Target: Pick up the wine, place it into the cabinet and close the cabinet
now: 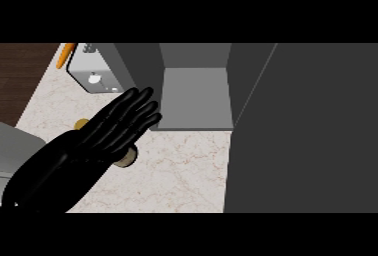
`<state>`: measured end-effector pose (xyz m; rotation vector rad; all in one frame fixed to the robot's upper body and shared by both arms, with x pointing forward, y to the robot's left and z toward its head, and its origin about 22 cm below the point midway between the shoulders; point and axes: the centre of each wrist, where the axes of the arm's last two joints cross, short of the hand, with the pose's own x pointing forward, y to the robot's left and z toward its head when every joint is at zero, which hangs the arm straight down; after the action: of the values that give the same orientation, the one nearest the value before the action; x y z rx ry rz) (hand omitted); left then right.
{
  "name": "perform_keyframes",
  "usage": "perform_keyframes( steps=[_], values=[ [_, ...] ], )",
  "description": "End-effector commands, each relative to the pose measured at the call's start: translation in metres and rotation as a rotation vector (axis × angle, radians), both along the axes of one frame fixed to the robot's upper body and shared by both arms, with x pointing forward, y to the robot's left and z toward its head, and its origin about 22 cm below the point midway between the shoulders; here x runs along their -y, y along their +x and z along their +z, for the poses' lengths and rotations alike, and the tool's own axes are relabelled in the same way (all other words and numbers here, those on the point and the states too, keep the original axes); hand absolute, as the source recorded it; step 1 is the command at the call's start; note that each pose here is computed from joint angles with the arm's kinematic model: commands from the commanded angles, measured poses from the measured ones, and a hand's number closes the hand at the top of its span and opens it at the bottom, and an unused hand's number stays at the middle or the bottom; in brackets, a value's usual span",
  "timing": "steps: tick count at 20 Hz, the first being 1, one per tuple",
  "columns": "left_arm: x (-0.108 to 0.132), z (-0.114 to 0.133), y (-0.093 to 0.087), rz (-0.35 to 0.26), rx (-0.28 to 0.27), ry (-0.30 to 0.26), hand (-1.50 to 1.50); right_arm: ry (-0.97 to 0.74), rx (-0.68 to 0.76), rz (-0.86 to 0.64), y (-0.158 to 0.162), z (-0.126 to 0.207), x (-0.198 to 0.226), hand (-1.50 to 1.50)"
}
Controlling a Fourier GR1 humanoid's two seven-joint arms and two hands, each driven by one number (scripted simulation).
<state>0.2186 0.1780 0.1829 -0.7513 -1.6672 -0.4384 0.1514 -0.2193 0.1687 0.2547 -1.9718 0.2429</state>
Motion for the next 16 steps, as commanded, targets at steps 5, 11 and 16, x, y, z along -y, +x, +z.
perform_keyframes(
  steps=[5,11,16],
  values=[
    [0.038,0.026,-0.018,-0.016,-0.004,-0.012,-1.5,0.003,-0.007,-0.002,-0.004,0.017,-0.006,-1.5],
    [0.018,0.031,-0.03,0.026,-0.018,-0.019,-1.5,0.013,-0.003,0.005,0.011,0.028,0.002,-1.5],
    [0.026,0.024,-0.021,0.06,-0.029,-0.018,-1.5,0.012,0.014,0.002,-0.022,0.04,-0.006,-1.5]
  ],
)
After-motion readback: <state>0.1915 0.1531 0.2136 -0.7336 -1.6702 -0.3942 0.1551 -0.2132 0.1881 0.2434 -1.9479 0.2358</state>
